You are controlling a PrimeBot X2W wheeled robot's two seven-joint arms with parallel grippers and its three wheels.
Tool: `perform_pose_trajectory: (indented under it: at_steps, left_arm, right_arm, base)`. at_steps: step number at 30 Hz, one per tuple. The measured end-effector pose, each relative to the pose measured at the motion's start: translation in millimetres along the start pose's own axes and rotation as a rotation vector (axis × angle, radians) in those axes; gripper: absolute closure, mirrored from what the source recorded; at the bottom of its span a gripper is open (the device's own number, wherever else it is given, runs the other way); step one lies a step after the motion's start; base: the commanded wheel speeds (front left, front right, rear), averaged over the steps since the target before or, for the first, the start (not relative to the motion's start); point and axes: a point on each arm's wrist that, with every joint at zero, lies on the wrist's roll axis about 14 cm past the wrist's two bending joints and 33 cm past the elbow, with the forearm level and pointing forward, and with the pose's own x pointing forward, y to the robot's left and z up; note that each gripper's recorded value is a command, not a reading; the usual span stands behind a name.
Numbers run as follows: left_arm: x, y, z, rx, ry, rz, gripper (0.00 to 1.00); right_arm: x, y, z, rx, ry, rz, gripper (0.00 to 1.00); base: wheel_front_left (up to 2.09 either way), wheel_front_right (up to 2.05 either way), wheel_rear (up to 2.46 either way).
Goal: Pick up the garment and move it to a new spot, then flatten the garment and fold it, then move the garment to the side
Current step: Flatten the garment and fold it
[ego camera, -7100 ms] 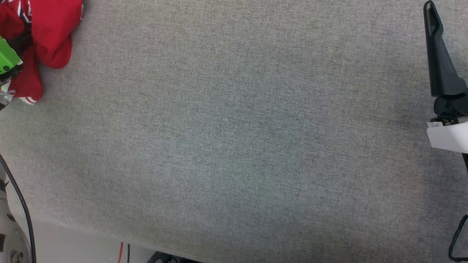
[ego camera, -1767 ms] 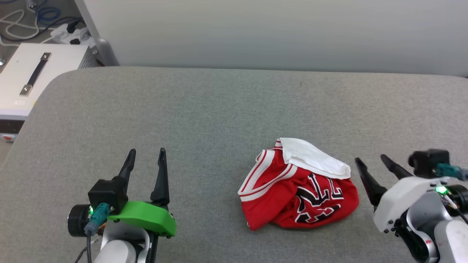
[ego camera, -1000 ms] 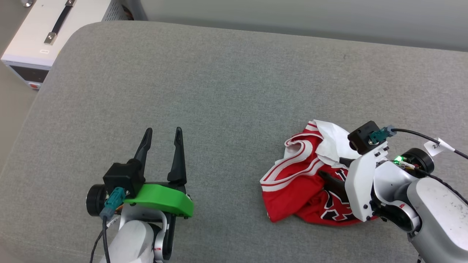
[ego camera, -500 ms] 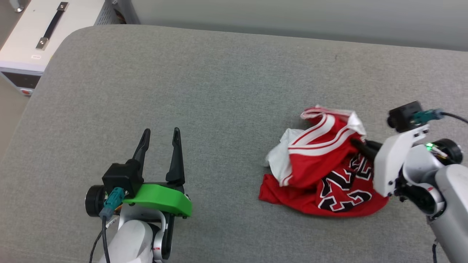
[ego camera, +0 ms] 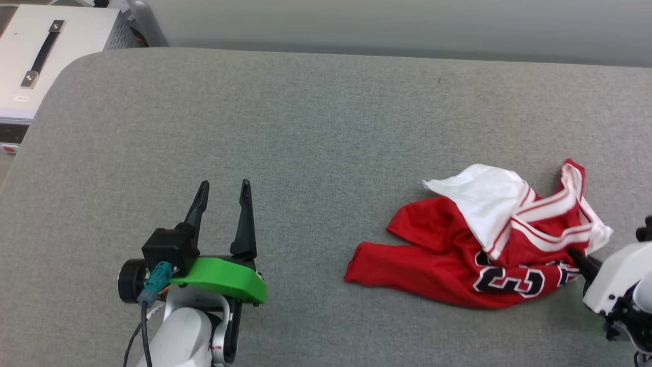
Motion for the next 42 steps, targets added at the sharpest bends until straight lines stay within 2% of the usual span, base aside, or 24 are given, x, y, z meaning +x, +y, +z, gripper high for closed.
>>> perform_pose_trajectory:
  at_steps: [2, 3, 4, 5, 11, 16, 24, 29, 35, 39, 42]
  left_arm:
    - [0.3, -0.8, 0.0, -0.004, 0.001, -0.002, 0.00]
    - [0.3, -1.1, -0.3, -0.004, 0.002, -0.003, 0.00]
    - [0.3, -1.2, -0.5, -0.004, 0.004, -0.004, 0.00]
    - [0.2, -1.7, -0.3, -0.004, 0.004, -0.005, 0.00]
    - [-2.1, -1.3, 2.0, -0.007, 0.002, -0.004, 0.00]
    - [-11.5, 3.2, 2.0, 0.004, 0.010, 0.008, 0.00]
    - [-23.9, 4.0, 6.8, 0.002, 0.014, 0.017, 0.00]
    - [-25.6, 1.8, 12.0, 0.007, 0.009, 0.009, 0.00]
    - [-24.2, -0.4, 13.0, 0.024, 0.022, -0.006, 0.00]
    - [-23.3, -13.6, 9.8, 0.032, 0.054, -0.055, 0.00]
    - [-14.8, -33.1, 9.4, 0.044, 0.086, -0.136, 0.00]
  right_arm:
    - [-2.0, -6.3, -11.3, 0.036, 0.015, -0.021, 1.00]
    - [-2.6, -8.3, -14.7, 0.044, 0.015, -0.030, 0.82]
    - [-2.7, -8.3, -15.1, 0.056, 0.009, -0.033, 0.20]
    - [-3.0, -8.6, -14.6, 0.069, -0.003, -0.036, 0.00]
    - [-10.7, -17.0, -1.5, 0.055, -0.130, -0.090, 0.00]
    - [-29.4, -17.5, 32.6, -0.008, -0.343, -0.131, 0.00]
    - [-63.3, 11.8, 67.7, -0.139, -0.585, -0.127, 0.00]
    - [-77.2, 35.7, 71.2, -0.187, -0.641, -0.092, 0.00]
    - [-83.5, 47.0, 65.2, -0.204, -0.642, -0.070, 0.00]
    - [-84.7, 50.8, 62.6, -0.204, -0.638, -0.064, 0.00]
    - [-83.7, 52.0, 64.4, -0.203, -0.643, -0.062, 0.00]
  base:
    - [0.00, 0.00, 0.00]
    - [0.00, 0.00, 0.00]
    - [0.00, 0.00, 0.00]
    - [0.00, 0.00, 0.00]
    - [0.00, 0.00, 0.00]
    - [0.00, 0.00, 0.00]
    - [0.00, 0.00, 0.00]
    - [0.00, 0.00, 0.00]
    - [0.00, 0.00, 0.00]
    - [0.00, 0.00, 0.00]
    - [0.00, 0.00, 0.00]
